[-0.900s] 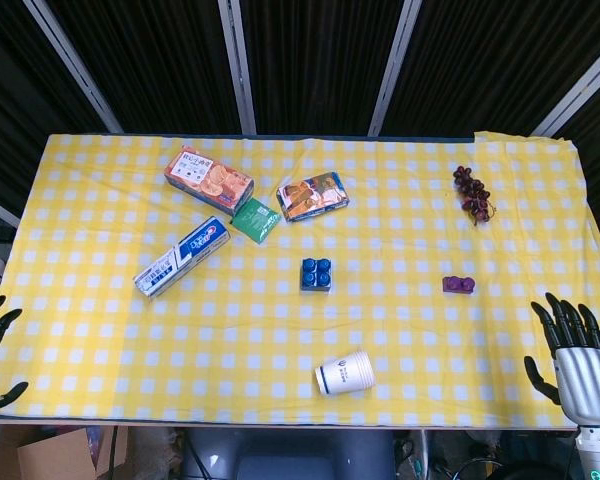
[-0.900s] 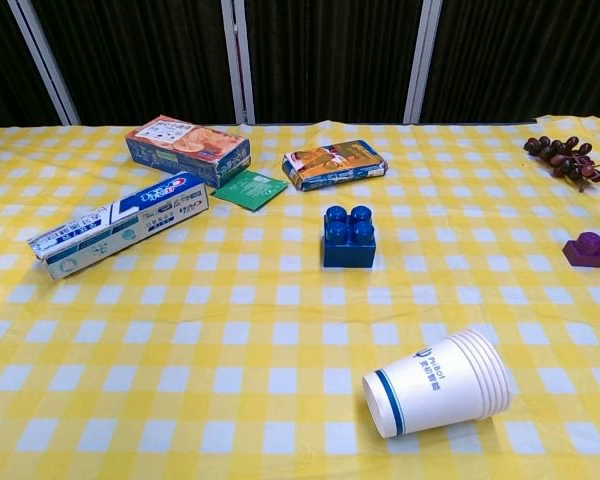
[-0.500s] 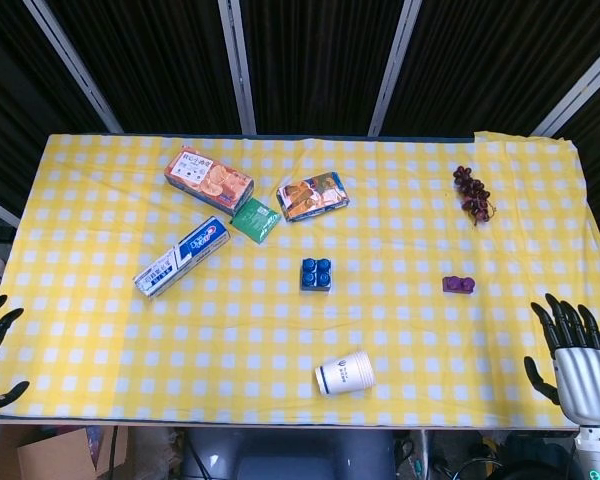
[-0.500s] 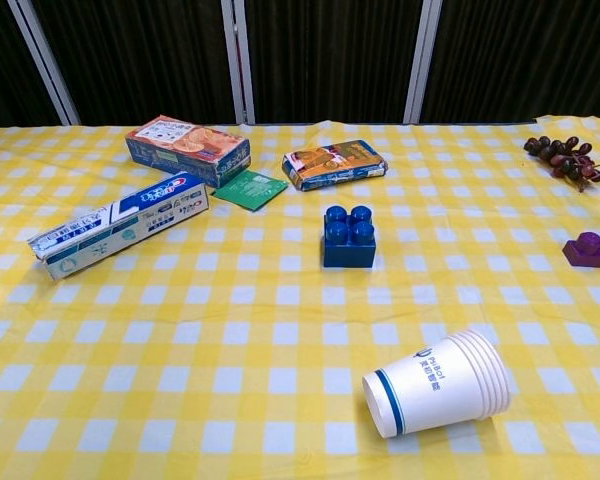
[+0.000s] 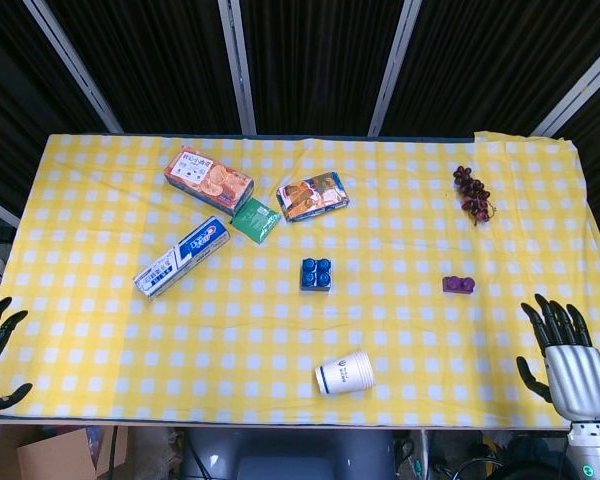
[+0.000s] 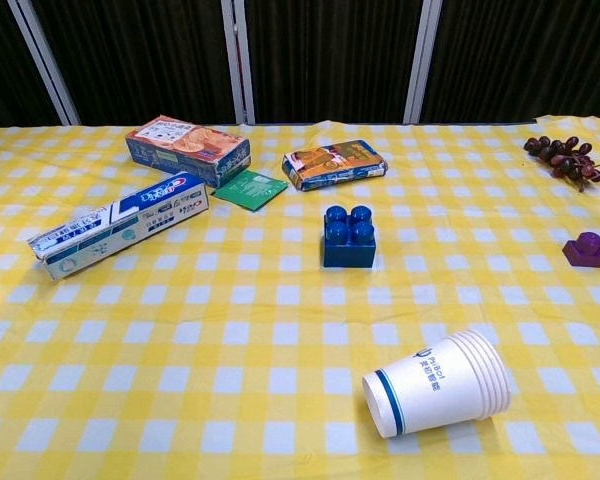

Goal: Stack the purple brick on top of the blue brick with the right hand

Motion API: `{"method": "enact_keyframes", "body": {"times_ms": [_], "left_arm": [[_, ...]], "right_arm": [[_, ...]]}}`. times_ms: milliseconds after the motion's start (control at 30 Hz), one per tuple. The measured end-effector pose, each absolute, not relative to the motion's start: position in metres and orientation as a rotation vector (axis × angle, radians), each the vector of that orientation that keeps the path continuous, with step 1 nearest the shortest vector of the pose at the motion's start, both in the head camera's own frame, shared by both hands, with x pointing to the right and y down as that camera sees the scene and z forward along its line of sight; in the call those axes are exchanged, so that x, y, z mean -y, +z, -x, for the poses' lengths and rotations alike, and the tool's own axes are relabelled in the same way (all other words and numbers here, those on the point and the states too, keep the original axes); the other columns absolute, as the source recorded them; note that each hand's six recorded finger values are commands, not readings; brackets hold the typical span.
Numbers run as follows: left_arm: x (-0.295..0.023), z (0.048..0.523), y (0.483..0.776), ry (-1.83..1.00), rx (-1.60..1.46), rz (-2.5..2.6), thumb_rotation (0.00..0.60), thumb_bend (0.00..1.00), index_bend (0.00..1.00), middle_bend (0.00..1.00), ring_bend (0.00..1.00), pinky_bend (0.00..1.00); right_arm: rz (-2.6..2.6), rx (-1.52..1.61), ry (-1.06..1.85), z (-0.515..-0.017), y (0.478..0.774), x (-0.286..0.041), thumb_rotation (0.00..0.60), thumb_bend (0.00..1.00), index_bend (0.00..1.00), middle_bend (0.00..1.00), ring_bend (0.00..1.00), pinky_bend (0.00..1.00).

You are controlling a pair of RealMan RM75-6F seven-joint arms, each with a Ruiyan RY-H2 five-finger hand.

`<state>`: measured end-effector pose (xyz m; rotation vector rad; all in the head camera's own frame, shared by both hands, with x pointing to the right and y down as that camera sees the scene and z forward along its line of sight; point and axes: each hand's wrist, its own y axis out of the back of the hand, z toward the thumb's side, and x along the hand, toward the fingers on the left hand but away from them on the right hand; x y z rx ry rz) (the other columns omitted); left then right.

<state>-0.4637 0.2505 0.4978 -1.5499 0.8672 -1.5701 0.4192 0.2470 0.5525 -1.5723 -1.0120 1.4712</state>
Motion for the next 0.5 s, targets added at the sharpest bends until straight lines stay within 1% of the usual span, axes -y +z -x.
{"method": "enact_keyframes", "body": {"times_ms": [100,167,233,333,500], "left_arm": [[-0.249,0.464,0.497,-1.570,-0.878,1.544,0.600,0.00,0.12,0.00,0.00,0.04],[-0.249,0.463,0.497,-1.567,-0.881,1.545,0.600,0.00,0.12,0.00,0.00,0.04],[-0.248,0.463,0.498,-1.568,-0.878,1.543,0.600,0.00,0.12,0.00,0.00,0.04],[-0.247,0.464,0.499,-1.575,-0.876,1.539,0.600,0.00,0.12,0.00,0.00,0.04],[-0.246,0.468,0.502,-1.596,-0.878,1.528,0.600,0.00,0.12,0.00,0.00,0.04]], "right_arm": [[1.623,0.992,1.448,-0.409,0.561,-0.235,0.600,0.44,0.16,0.00,0.00,0.00],[1.657,0.969,1.441,-0.403,0.568,-0.224,0.600,0.44,0.22,0.00,0.00,0.00],[1.681,0.942,1.447,-0.397,0.576,-0.213,0.600,0.44,0.25,0.00,0.00,0.00],[1.715,0.886,1.475,-0.388,0.592,-0.192,0.600,0.44,0.27,0.00,0.00,0.00],[1.747,0.808,1.520,-0.369,0.617,-0.158,0.600,0.44,0.27,0.00,0.00,0.00]]}}
